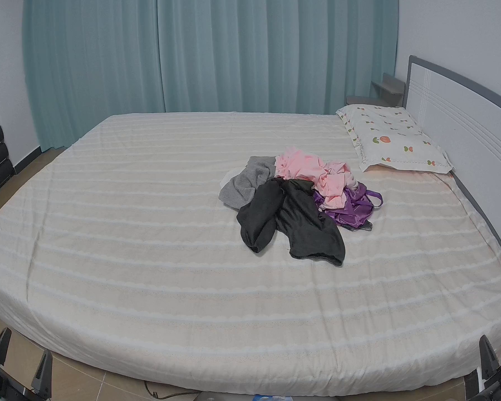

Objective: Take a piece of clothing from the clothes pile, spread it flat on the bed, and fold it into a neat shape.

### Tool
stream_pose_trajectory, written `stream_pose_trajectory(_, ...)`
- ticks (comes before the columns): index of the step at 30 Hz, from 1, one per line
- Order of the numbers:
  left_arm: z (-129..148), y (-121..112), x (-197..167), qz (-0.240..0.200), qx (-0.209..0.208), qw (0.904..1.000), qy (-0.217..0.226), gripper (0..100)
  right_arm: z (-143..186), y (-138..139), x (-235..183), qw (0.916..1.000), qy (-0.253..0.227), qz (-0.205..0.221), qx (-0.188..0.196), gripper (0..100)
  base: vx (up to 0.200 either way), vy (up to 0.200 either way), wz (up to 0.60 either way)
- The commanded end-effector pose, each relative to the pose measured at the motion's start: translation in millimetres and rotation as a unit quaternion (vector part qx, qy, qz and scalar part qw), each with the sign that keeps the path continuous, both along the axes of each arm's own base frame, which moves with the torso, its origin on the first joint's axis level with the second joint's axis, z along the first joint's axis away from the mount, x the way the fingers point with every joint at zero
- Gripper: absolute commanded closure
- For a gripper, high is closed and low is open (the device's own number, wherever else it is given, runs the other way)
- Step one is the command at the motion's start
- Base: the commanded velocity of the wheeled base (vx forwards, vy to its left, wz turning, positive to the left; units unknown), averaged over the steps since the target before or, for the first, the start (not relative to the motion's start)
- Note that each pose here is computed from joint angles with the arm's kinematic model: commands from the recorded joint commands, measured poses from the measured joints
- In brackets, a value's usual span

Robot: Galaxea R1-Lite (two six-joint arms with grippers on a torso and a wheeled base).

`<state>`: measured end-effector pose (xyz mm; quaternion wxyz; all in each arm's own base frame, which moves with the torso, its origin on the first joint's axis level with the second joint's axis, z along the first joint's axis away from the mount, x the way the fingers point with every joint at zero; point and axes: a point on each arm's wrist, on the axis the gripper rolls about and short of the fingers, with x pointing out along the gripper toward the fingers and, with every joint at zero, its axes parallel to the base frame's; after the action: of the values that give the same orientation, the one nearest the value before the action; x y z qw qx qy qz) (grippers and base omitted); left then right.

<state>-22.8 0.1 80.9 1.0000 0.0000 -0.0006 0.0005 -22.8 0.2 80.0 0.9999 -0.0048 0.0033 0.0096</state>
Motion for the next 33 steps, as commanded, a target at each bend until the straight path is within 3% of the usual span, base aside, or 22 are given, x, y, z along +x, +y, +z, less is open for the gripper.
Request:
stream_pose_trajectory(1, -5.0, 0.0, 0.9, 0.000, 0.000, 1.0000, 0.006, 0, -4.1, 0.0, -0.2, 1.0000, -0.003, 0.001, -0.001, 0, 0.000, 0.000, 0.00)
stream_pose_trajectory(3, -5.0, 0.0, 0.9, 0.000, 0.000, 1.0000, 0.006, 0, 8.4, 0.1, -2.7, 0.9996, -0.026, 0.008, 0.012, 0, 0.000, 0.000, 0.00)
stream_pose_trajectory(5, -4.6, 0.0, 0.8, 0.000, 0.000, 1.0000, 0.005, 0, 54.4, 0.1, -10.5, 0.9959, -0.072, 0.027, 0.048, 0, 0.000, 0.000, 0.00)
stream_pose_trajectory(10, -5.0, 0.0, 0.9, 0.000, 0.000, 1.0000, 0.006, 0, 54.6, 2.5, 11.1, 0.9976, 0.027, 0.063, 0.008, 0, 0.000, 0.000, 0.00)
stream_pose_trajectory(12, -5.0, 0.0, 0.9, 0.000, 0.000, 1.0000, 0.006, 0, 57.3, 3.0, 26.5, 0.9946, 0.071, 0.071, 0.024, 0, 0.000, 0.000, 0.00)
stream_pose_trajectory(15, -5.0, 0.0, 0.9, 0.000, 0.000, 1.0000, 0.006, 0, 65.8, 4.2, 47.6, 0.9909, 0.100, 0.082, 0.037, 0, 0.000, 0.000, 0.00)
stream_pose_trajectory(21, -5.0, 0.0, 0.9, 0.000, -0.001, 1.0000, 0.006, 0, 70.2, 13.0, 102.7, 0.9776, 0.171, 0.118, 0.037, 0, 0.000, 0.000, 0.00)
stream_pose_trajectory(26, -5.2, 0.0, 0.9, 0.000, -0.002, 1.0000, 0.007, 0, 72.2, 33.1, 163.9, 0.9611, 0.221, 0.144, 0.082, 0, 0.000, 0.000, 0.00)
stream_pose_trajectory(28, -5.2, 0.0, 0.9, 0.000, -0.005, 1.0000, 0.007, 0, 69.4, 45.6, 194.4, 0.9549, 0.237, 0.146, 0.104, 0, 0.000, 0.000, 0.00)
stream_pose_trajectory(33, -4.6, 0.0, 0.8, 0.000, -0.002, 1.0000, 0.005, 0, 50.3, 69.0, 252.2, 0.9487, 0.269, 0.131, 0.102, 0, 0.000, 0.000, 0.00)
